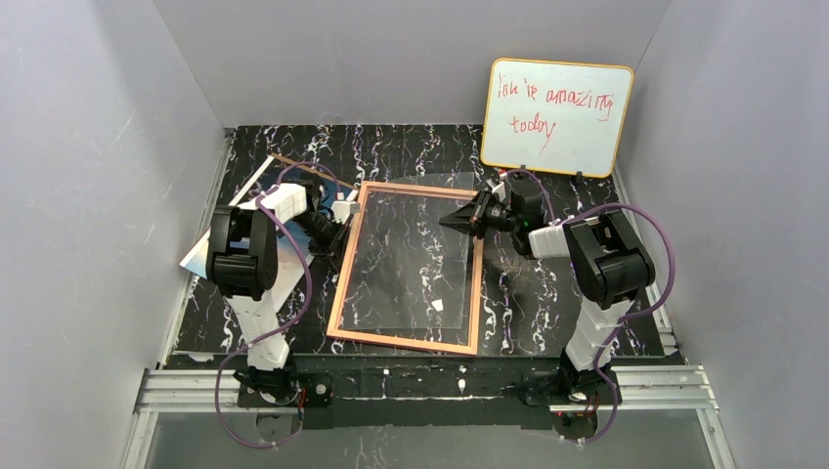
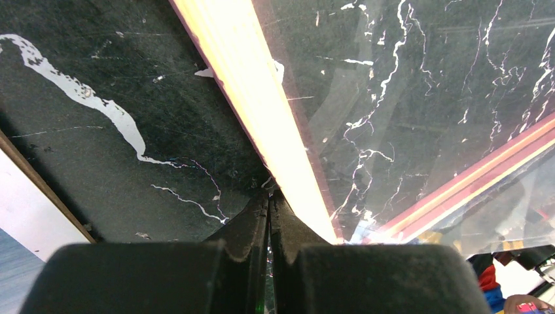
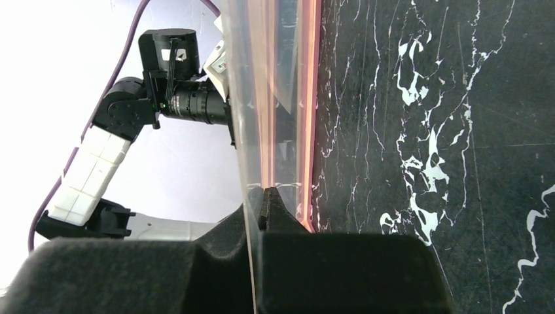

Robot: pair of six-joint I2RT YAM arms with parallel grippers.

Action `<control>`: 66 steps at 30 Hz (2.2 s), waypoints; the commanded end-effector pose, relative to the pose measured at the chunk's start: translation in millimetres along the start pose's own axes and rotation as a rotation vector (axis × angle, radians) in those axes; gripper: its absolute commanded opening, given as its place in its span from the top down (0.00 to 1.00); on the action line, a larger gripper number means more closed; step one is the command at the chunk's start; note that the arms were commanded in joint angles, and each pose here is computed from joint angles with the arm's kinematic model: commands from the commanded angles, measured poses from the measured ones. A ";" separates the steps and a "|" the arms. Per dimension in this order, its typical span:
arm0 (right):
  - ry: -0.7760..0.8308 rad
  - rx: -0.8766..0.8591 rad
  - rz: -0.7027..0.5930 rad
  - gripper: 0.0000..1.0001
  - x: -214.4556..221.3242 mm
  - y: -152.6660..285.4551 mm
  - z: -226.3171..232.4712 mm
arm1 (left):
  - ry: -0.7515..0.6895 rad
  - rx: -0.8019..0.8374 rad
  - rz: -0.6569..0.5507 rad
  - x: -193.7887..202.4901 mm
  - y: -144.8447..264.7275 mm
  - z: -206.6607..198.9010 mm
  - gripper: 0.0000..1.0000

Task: Put the photo into the frame
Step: Place the photo frame item in the photo frame.

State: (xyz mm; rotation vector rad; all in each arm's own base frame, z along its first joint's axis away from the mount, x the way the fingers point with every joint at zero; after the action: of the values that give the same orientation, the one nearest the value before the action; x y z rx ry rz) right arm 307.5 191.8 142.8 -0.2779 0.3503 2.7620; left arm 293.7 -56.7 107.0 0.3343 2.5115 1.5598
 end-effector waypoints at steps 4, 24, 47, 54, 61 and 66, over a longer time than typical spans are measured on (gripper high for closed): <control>0.020 0.054 0.014 0.99 3.8 -5.7 -5.1 | -0.010 -0.011 0.081 10.4 -19.3 4.2 1.00; 0.127 0.391 0.089 0.55 -12.0 -33.4 18.8 | -0.014 -0.016 0.071 8.8 -16.1 2.8 1.00; 0.266 0.723 0.145 0.01 -10.2 -43.2 29.3 | -0.021 -0.021 0.071 10.7 -16.6 3.9 1.00; 0.324 0.819 0.149 0.01 -12.7 -44.9 33.8 | -0.020 -0.021 0.071 11.1 -16.6 3.8 1.00; 0.338 0.844 0.161 0.01 -13.0 -43.5 32.6 | -0.020 -0.022 0.073 12.0 -17.0 4.0 1.00; 0.349 0.854 0.164 0.01 -13.8 -42.9 32.0 | -0.022 -0.023 0.072 12.3 -16.6 3.9 1.00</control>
State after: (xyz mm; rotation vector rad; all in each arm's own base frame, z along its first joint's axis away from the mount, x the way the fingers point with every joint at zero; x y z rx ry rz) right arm 325.5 234.3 160.2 -0.4598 1.6020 2.4439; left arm 293.4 -56.5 107.0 0.3357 2.5076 1.5584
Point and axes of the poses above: each gripper's point midway between its finger pads, its own y axis back along the fingers, its own z axis along the line the jaws close on, x = y × z, the point moved 10 cm from there along y, back along the fingers, and after that the axes turned 11 degrees about y, right-handed, at the moved point
